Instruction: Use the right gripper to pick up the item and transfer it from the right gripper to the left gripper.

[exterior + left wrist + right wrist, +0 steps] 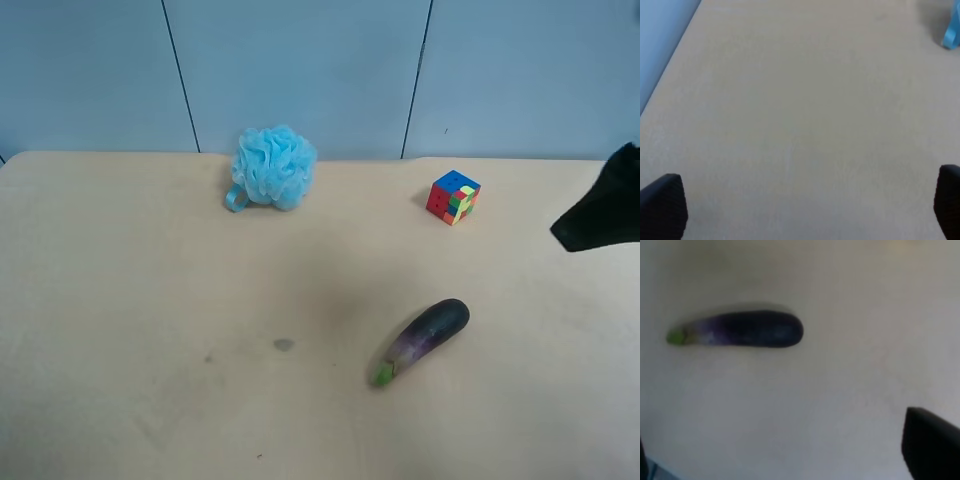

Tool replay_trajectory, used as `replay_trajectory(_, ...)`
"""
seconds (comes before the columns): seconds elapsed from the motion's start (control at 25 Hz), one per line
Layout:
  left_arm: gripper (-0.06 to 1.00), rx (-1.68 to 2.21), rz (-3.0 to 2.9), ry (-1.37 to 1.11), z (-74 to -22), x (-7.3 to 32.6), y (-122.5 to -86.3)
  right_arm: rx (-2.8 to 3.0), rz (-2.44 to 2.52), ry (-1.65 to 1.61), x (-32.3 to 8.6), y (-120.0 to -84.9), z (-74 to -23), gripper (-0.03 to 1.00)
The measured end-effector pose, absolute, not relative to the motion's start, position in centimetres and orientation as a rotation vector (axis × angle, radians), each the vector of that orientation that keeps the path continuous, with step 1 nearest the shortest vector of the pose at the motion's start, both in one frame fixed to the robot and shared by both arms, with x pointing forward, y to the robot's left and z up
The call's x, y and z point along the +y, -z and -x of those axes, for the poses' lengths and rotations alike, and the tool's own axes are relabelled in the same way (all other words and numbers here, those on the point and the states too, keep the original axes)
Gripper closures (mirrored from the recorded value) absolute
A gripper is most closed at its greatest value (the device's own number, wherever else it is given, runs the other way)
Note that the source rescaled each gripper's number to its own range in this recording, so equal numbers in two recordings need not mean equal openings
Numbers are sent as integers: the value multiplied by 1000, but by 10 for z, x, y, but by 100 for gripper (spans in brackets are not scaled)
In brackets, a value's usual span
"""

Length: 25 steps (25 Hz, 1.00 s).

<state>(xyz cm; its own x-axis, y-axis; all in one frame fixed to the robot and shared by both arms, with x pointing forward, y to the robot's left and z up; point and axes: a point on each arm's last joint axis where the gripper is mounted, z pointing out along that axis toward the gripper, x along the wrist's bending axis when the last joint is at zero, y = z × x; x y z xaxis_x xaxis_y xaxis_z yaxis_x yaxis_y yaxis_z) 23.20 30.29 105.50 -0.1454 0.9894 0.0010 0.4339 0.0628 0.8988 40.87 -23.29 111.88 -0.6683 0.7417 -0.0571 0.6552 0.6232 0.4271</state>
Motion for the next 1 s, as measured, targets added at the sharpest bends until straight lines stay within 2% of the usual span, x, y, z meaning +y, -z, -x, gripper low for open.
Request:
replay_trajectory(0.36, -6, 1665, -1439, -1041, -232, 303, -1055, 2963, -627, -209, -185, -1068, -456, -3)
replay_trajectory(0.56, -6, 1665, -1439, -1041, -232, 303, -1055, 3120, -389, -180, -173, -1040, -469, -3)
replay_trajectory(1.0, -6, 1665, -1439, -1041, -232, 303, -1055, 3204, -198, -131, -172, -1021, -467, -3)
